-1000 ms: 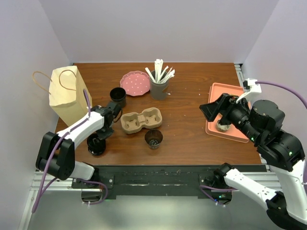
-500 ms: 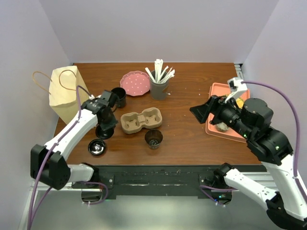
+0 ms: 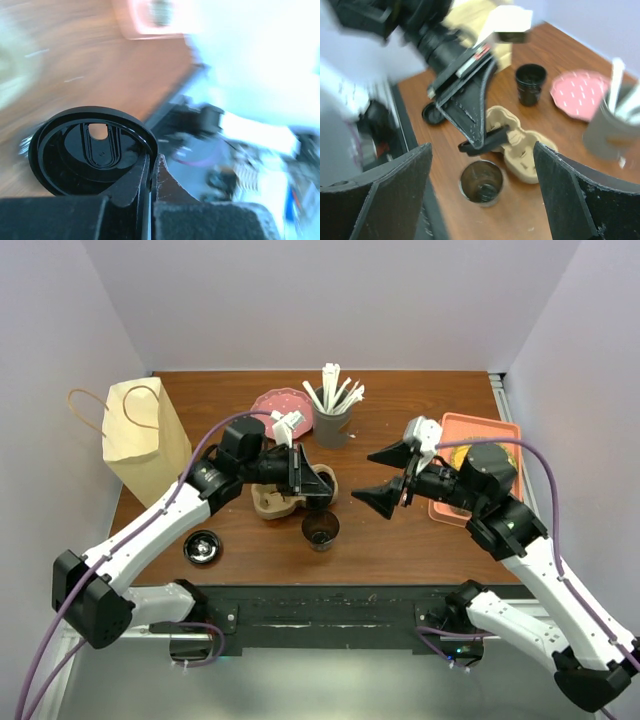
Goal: Pack the takeout coffee
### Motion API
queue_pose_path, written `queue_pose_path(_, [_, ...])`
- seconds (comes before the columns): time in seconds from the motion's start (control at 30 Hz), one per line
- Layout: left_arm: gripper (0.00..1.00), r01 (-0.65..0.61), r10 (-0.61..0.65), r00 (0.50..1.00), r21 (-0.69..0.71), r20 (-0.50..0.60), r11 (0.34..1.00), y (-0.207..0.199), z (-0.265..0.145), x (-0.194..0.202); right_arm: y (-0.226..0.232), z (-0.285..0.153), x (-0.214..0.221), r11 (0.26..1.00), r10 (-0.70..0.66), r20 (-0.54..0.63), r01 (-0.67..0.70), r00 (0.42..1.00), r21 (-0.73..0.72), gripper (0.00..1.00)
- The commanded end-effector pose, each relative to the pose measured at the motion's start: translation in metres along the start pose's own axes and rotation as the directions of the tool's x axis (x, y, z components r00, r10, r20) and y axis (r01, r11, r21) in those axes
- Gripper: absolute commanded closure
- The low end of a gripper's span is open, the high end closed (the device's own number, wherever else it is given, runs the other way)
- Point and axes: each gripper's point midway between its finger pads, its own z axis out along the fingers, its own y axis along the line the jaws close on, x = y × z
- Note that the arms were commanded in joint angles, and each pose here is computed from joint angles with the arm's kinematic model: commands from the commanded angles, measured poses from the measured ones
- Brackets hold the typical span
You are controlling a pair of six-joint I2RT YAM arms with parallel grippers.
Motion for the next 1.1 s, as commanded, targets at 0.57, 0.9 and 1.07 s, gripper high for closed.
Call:
queue_pose_path(0.57, [1.0, -0.132, 0.307, 0.926, 0.571, -0.221, 0.81, -0.072, -0.036, 0.06, 0.024, -0.006, 0.065, 0.775, -0.565, -0.066, 0.502, 0.822, -0.383, 0.22])
queue_pose_path(0.9, [1.0, -0.089, 0.282, 0.921, 0.559, -0.268, 0.824, -0.067, -0.031, 0.07, 0.037, 0.02, 0.064, 0.69, -0.654, -0.066, 0.558, 0.754, -0.461, 0.25])
queue_pose_path(1.07, [1.0, -0.051, 0.251, 0.919, 0.538, -0.305, 0.842, -0.061, -0.028, 0.074, 0.052, 0.024, 0.068, 0.652, -0.678, -0.051, 0.568, 0.733, -0.502, 0.27])
